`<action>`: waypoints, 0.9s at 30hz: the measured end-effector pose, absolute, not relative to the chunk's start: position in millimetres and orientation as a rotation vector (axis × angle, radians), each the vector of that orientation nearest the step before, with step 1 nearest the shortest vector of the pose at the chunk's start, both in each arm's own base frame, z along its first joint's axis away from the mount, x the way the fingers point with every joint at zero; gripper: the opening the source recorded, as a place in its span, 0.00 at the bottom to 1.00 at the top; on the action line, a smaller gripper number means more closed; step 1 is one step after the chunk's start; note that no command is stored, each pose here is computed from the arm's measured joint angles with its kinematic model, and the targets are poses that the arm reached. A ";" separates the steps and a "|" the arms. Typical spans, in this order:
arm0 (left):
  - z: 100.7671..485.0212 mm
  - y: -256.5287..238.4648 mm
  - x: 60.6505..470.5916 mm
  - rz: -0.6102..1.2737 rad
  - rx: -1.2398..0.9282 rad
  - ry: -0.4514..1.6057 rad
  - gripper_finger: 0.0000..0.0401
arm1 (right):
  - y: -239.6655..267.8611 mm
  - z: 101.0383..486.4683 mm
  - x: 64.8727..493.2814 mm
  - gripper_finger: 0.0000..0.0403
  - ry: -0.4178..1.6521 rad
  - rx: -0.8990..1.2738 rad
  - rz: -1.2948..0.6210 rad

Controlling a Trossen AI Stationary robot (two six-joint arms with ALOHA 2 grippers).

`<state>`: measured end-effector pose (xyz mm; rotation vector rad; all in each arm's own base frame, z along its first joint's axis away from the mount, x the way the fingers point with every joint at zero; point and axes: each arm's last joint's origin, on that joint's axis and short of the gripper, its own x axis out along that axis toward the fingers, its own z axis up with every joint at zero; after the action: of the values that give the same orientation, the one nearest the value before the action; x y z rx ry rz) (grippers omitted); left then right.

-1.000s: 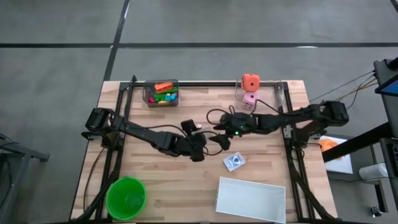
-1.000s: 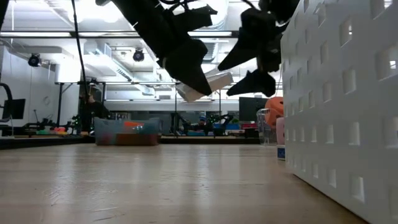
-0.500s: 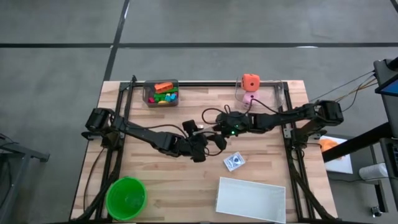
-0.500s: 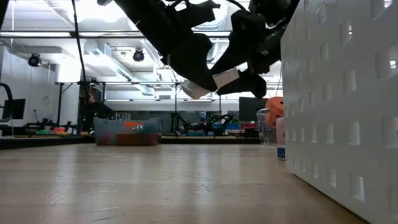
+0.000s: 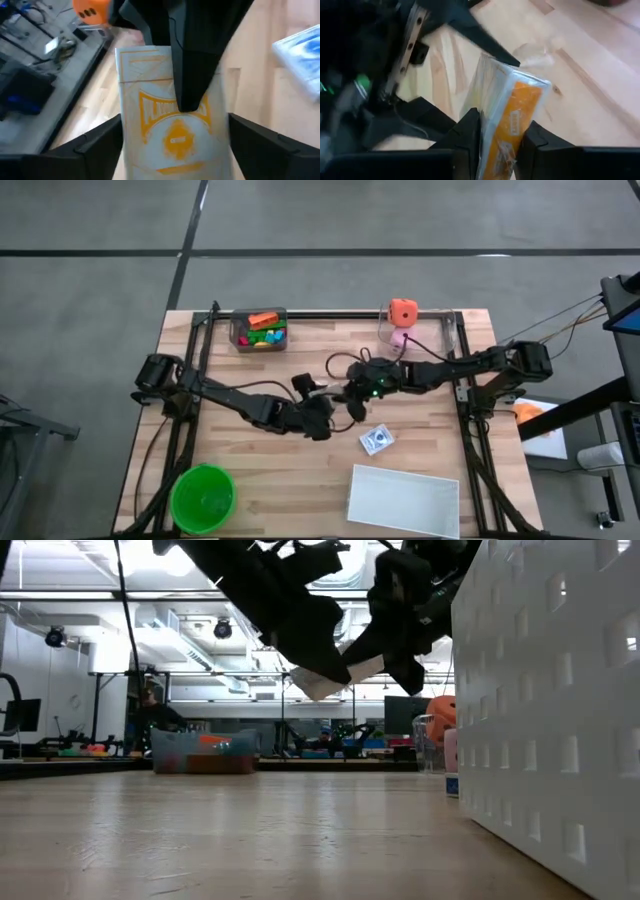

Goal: Pick & Place Toys
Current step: Put the yellow deck of cards into the white bin

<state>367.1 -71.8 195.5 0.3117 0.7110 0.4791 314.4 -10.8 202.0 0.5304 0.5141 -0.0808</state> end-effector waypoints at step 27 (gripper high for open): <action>192.0 -47.6 228.3 0.183 -0.009 0.054 0.71 | 81.2 197.4 274.2 0.15 0.010 0.055 0.337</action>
<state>228.3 -47.6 192.0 -0.0091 0.0543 0.1825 274.2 81.2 197.4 0.0548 0.0096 0.3374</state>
